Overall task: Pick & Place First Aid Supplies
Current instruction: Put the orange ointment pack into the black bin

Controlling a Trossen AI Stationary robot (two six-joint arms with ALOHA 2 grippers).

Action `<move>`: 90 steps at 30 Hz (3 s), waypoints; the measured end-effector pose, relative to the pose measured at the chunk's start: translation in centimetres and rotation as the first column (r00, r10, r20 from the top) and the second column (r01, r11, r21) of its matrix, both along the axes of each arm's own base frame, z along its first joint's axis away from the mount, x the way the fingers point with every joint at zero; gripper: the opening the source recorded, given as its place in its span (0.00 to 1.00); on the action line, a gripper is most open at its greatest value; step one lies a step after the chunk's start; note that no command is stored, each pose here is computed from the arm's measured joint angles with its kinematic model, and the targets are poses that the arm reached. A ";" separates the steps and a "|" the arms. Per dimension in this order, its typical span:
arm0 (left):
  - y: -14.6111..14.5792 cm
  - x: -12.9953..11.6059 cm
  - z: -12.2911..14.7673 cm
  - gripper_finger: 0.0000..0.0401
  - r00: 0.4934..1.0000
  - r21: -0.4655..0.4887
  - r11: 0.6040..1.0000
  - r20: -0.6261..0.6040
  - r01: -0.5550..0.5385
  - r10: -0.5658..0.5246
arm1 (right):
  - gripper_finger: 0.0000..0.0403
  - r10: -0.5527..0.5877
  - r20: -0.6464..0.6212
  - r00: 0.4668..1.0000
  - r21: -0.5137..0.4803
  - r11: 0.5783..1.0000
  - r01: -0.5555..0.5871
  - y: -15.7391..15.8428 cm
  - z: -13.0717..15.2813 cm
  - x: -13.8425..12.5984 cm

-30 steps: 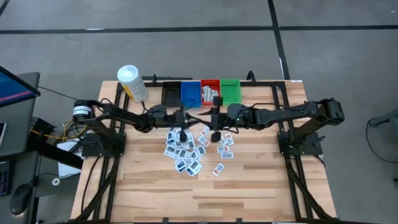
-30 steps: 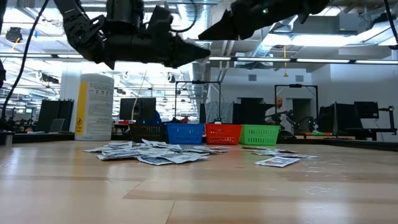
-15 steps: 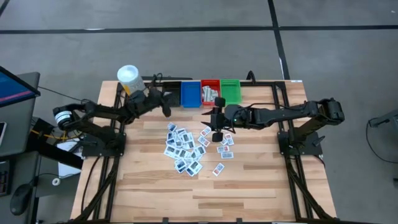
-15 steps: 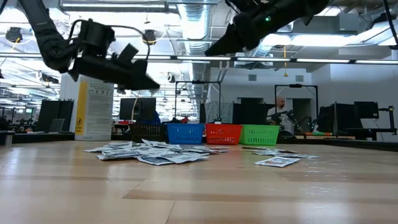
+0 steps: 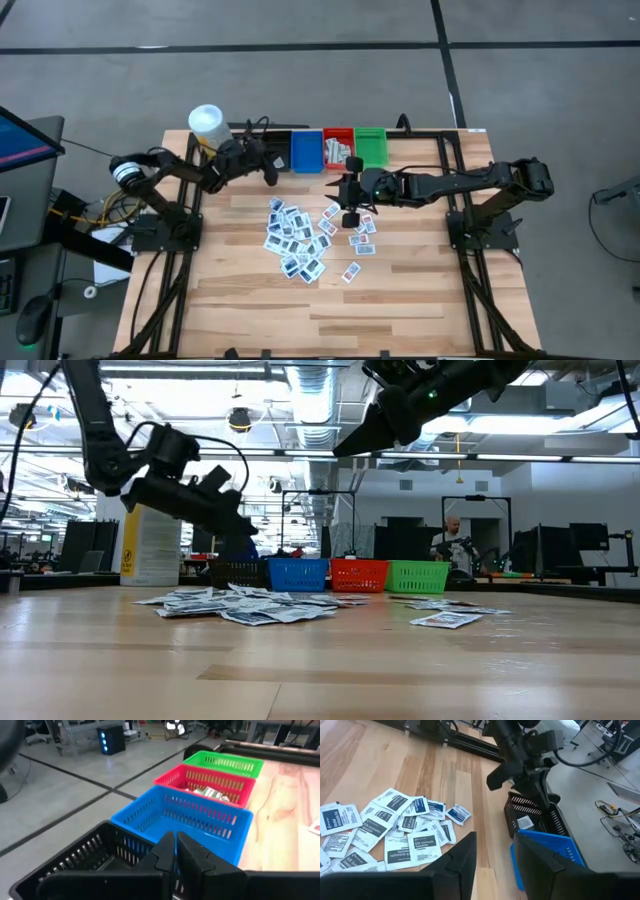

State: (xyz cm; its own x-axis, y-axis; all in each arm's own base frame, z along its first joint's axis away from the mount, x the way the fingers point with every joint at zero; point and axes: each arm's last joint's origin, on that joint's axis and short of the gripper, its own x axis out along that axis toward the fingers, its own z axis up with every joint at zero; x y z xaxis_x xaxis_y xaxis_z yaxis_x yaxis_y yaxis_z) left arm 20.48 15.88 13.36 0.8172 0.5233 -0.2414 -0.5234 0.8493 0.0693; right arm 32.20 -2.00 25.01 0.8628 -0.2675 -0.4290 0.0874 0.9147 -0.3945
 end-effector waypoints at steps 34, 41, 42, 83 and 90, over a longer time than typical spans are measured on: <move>-7.3 4.7 -0.3 0.05 0.971 -0.090 0.967 0.050 0.238 -0.234 | 0.30 -0.064 -0.265 0.962 0.158 0.981 0.109 -1.6 -10.6 -6.1; -8.6 5.1 -0.2 0.05 0.957 -0.085 0.954 0.053 0.287 -0.284 | 0.30 -0.086 -0.200 0.976 0.157 0.980 0.119 -2.1 -11.5 -6.9; -8.6 5.1 -0.2 0.05 0.957 -0.085 0.953 0.053 0.290 -0.286 | 0.30 -0.088 -0.192 0.978 0.157 0.980 0.119 -2.1 -11.5 -6.9; -10.6 5.6 -0.1 0.05 0.932 -0.082 0.929 0.069 0.361 -0.356 | 0.02 -0.108 -0.272 0.956 0.179 0.971 0.160 -2.7 -16.2 -5.7; -10.6 5.6 -0.1 0.05 0.932 -0.082 0.929 0.069 0.361 -0.356 | 0.03 -0.108 -0.254 0.961 0.159 0.976 0.151 -2.4 -15.7 -5.8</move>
State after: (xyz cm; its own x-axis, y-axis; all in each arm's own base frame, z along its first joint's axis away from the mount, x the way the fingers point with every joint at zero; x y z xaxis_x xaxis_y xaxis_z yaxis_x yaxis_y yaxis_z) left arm 26.08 5.28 13.30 0.9590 0.1704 -0.2263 -0.1832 0.9824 -0.0366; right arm 26.44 -4.41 9.31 0.6898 -0.2716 -0.6711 0.1314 0.9585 -0.2528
